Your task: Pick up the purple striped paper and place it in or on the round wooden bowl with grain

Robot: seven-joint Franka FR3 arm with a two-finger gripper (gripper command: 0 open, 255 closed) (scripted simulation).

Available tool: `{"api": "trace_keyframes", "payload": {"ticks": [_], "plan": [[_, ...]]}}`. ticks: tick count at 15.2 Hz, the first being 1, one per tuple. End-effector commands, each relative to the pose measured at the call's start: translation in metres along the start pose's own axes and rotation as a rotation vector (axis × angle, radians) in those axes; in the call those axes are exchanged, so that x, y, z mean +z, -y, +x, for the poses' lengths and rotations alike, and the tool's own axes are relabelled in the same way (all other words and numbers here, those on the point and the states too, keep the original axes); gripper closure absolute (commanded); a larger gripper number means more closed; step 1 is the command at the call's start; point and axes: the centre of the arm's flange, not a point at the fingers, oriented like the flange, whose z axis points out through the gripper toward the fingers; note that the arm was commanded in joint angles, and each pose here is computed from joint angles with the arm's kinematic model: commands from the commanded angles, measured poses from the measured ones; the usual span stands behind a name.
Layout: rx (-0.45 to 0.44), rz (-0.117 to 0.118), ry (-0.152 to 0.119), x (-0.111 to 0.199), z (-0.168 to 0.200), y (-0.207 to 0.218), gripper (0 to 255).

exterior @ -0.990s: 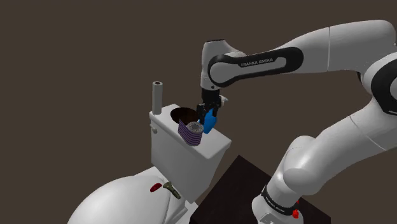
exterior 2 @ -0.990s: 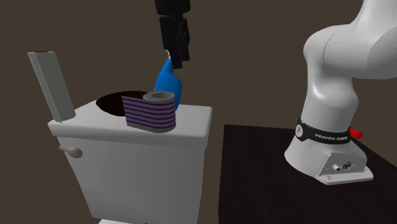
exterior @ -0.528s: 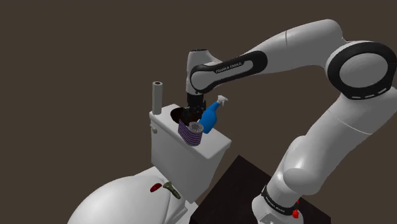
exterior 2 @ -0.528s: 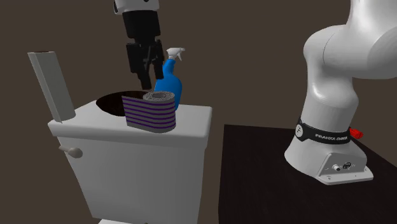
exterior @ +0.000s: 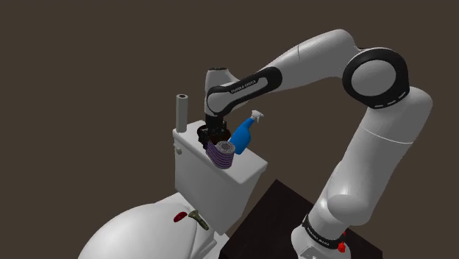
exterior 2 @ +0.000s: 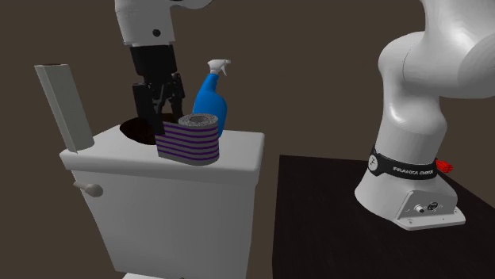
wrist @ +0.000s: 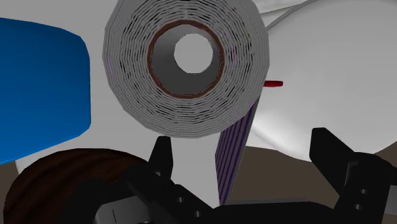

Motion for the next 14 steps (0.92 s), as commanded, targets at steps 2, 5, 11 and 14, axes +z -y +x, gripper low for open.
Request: {"api": "trace_keyframes", "payload": {"ticks": [2,5,11,14], "plan": [[0.0,0.0,0.0,0.018,0.0,-0.001,0],[0.0,0.0,0.0,0.026,0.0,-0.001,0],[0.0,0.0,0.0,0.026,0.0,-0.001,0],[0.0,0.0,0.0,0.026,0.0,-0.001,255]]}}
